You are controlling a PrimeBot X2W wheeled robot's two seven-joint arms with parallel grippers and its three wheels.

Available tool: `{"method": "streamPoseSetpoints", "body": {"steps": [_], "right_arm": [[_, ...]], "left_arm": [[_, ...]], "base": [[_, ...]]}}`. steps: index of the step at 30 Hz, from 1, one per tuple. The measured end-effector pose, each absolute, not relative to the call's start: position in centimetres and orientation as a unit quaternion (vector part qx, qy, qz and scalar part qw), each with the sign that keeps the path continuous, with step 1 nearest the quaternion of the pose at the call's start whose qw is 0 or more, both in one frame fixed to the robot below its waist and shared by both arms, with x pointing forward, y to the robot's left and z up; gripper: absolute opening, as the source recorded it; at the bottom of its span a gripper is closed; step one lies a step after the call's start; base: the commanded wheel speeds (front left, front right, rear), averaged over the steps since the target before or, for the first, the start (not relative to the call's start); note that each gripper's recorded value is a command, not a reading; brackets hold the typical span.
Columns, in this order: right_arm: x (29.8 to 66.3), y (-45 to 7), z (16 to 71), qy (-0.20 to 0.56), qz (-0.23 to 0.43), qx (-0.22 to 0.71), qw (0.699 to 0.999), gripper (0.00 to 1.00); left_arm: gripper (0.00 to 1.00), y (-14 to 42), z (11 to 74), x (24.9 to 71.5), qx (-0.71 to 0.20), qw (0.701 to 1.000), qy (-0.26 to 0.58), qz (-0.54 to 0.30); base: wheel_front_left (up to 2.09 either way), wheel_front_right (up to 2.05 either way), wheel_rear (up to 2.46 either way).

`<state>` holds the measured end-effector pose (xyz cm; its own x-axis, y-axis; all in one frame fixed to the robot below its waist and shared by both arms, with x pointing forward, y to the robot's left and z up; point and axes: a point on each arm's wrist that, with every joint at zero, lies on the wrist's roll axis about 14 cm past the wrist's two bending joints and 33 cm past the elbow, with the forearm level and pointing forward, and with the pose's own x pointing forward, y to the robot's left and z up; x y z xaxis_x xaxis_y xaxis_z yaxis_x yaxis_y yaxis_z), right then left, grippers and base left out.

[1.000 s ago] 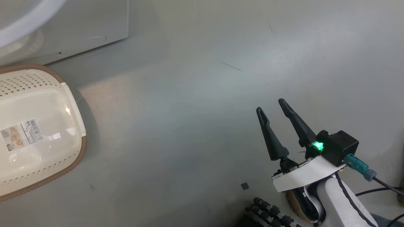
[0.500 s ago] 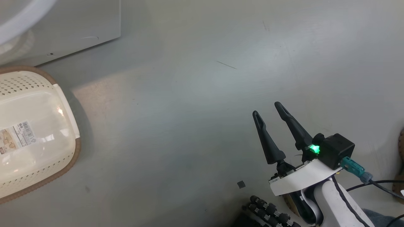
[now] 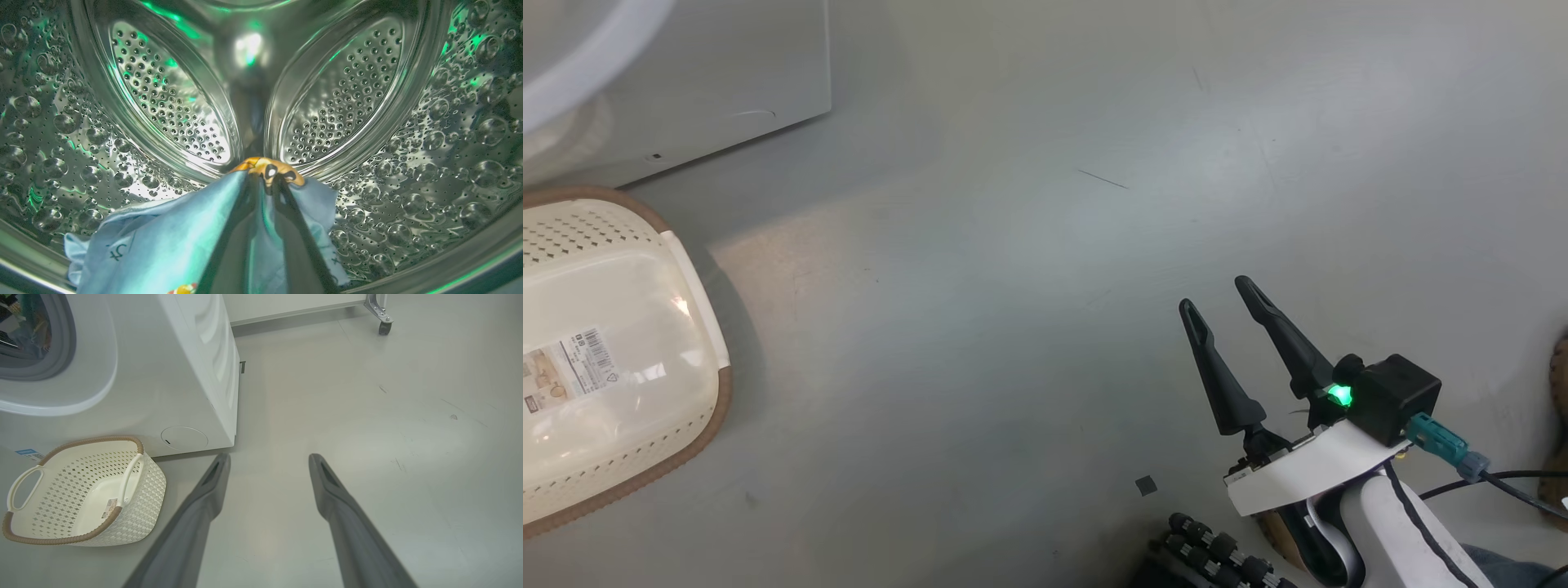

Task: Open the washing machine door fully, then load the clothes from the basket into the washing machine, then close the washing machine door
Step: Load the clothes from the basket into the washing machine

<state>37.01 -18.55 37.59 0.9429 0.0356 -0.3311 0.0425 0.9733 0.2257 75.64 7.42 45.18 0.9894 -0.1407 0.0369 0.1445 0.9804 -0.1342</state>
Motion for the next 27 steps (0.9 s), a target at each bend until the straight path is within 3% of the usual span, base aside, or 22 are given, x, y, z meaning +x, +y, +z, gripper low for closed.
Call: {"method": "streamPoseSetpoints", "body": {"steps": [27], "right_arm": [[38.8,-18.1,39.4,0.129,0.027,0.118,0.984,1.0]], "left_arm": [[1.0,9.2,45.0,71.1,-0.07,0.996,0.052,-0.028]], "base": [[0.0,0.0,0.0]]}}
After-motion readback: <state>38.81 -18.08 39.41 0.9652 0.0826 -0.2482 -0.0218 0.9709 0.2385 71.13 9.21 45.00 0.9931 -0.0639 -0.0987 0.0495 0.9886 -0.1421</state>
